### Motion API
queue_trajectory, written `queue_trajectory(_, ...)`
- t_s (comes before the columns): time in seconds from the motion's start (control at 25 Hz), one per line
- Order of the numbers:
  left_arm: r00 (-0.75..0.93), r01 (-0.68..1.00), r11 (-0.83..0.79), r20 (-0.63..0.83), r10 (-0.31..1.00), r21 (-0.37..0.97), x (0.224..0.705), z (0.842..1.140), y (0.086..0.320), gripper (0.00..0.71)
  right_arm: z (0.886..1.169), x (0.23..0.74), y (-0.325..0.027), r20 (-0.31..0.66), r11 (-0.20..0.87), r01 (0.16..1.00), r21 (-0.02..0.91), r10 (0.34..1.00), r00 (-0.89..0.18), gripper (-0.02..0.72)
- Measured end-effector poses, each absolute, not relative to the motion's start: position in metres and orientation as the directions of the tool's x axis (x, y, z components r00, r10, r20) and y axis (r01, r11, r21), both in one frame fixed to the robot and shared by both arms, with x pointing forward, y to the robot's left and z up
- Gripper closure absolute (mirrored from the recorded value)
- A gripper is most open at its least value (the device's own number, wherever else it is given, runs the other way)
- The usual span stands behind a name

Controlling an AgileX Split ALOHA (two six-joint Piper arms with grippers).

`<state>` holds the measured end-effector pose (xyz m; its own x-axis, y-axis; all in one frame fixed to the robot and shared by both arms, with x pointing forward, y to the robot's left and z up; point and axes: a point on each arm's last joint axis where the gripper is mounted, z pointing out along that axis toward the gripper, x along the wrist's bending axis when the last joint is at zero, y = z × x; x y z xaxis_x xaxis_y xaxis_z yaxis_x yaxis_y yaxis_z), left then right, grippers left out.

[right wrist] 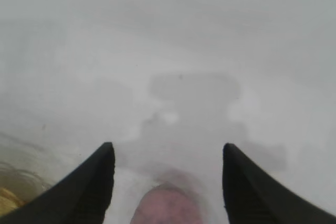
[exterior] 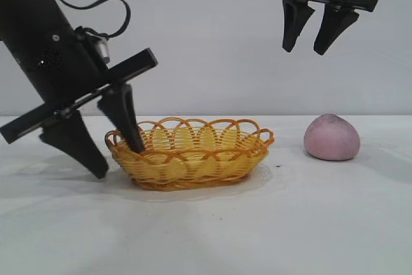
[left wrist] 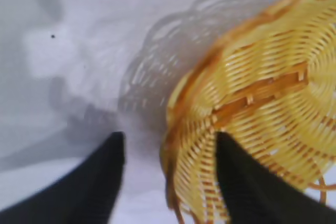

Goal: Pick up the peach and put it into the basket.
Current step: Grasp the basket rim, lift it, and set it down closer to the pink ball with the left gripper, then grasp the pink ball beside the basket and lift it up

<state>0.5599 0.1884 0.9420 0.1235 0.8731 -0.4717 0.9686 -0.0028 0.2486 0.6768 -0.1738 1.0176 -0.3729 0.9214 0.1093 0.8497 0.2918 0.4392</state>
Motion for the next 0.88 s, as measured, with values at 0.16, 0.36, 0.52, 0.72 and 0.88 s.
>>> queue_trajectory(0.16,0.318,0.918,-0.209,-0.309,0.896,0.337,0.551,0.964,0.201,0.306,1.018,0.677,-0.173,0.114,0.289,0.851,0.44,0.921,-0.372,0.319)
queue_trajectory(0.36,0.213,0.939,-0.222,0.063,0.975,0.261,0.555,0.959,0.241,0.315,1.018,0.677,-0.173,0.12,0.285,0.852,0.44,0.921,-0.37,0.319)
queue_trajectory(0.52,0.135,0.928,-0.161,0.102,0.986,0.337,0.552,0.982,0.253,0.315,1.018,0.676,-0.172,0.124,0.294,0.847,0.443,0.916,-0.382,0.319)
queue_trajectory(0.72,0.101,0.813,-0.12,0.065,0.993,0.57,0.512,1.044,0.259,0.315,1.015,0.675,-0.172,0.128,0.305,0.847,0.435,0.91,-0.393,0.319)
queue_trajectory(0.88,0.089,0.725,-0.098,0.048,0.995,0.682,0.448,1.07,0.271,0.315,1.013,0.674,-0.171,0.138,0.309,0.846,0.435,0.905,-0.402,0.319)
